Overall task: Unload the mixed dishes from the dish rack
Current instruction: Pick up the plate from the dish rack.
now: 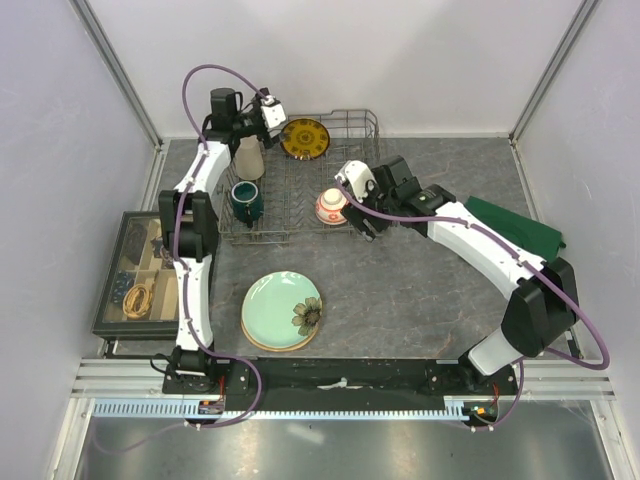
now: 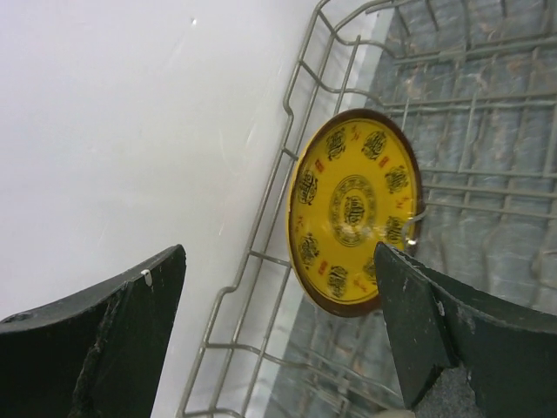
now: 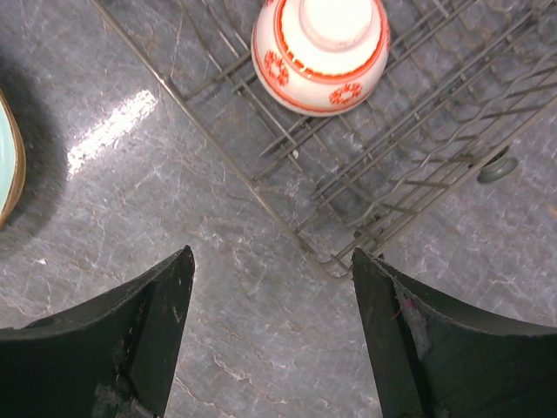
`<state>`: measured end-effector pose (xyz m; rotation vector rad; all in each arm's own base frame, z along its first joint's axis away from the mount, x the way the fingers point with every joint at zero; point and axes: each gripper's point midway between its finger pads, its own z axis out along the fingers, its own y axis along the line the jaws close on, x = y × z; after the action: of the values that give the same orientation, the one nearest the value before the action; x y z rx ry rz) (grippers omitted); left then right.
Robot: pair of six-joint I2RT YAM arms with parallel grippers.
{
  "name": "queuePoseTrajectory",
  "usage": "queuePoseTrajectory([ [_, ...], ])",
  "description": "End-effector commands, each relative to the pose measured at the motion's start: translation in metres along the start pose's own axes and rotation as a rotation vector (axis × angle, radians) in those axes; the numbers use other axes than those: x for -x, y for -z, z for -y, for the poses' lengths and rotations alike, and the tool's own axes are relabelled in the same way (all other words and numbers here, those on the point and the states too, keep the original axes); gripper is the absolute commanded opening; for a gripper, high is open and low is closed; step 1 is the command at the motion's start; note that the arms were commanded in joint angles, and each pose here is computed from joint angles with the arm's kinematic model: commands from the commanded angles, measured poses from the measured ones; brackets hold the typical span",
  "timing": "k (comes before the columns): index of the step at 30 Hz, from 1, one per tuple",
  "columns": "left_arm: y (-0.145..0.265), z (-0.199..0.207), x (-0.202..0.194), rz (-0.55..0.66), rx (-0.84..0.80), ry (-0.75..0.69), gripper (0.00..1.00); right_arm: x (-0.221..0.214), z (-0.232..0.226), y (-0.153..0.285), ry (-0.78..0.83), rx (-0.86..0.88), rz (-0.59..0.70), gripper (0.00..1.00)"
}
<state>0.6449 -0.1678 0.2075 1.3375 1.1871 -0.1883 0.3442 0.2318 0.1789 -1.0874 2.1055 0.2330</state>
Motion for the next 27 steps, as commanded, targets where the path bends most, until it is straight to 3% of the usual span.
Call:
queuePoseTrajectory([
  [1, -0.02, -0.02, 0.0, 0.068, 0.027, -0.193, 0.96, -0.005, -0.001, 0.005, -0.013, 0.008, 0.0, 0.81],
  [9, -0.039, -0.017, -0.008, 0.148, 0.01, -0.239, 0.96, -0.017, -0.002, -0.005, -0.049, 0.036, -0.031, 0.81],
  [27, -0.058, 0.019, -0.026, 0.176, -0.066, -0.18, 0.9, -0.026, -0.001, -0.013, -0.083, 0.049, -0.049, 0.82],
])
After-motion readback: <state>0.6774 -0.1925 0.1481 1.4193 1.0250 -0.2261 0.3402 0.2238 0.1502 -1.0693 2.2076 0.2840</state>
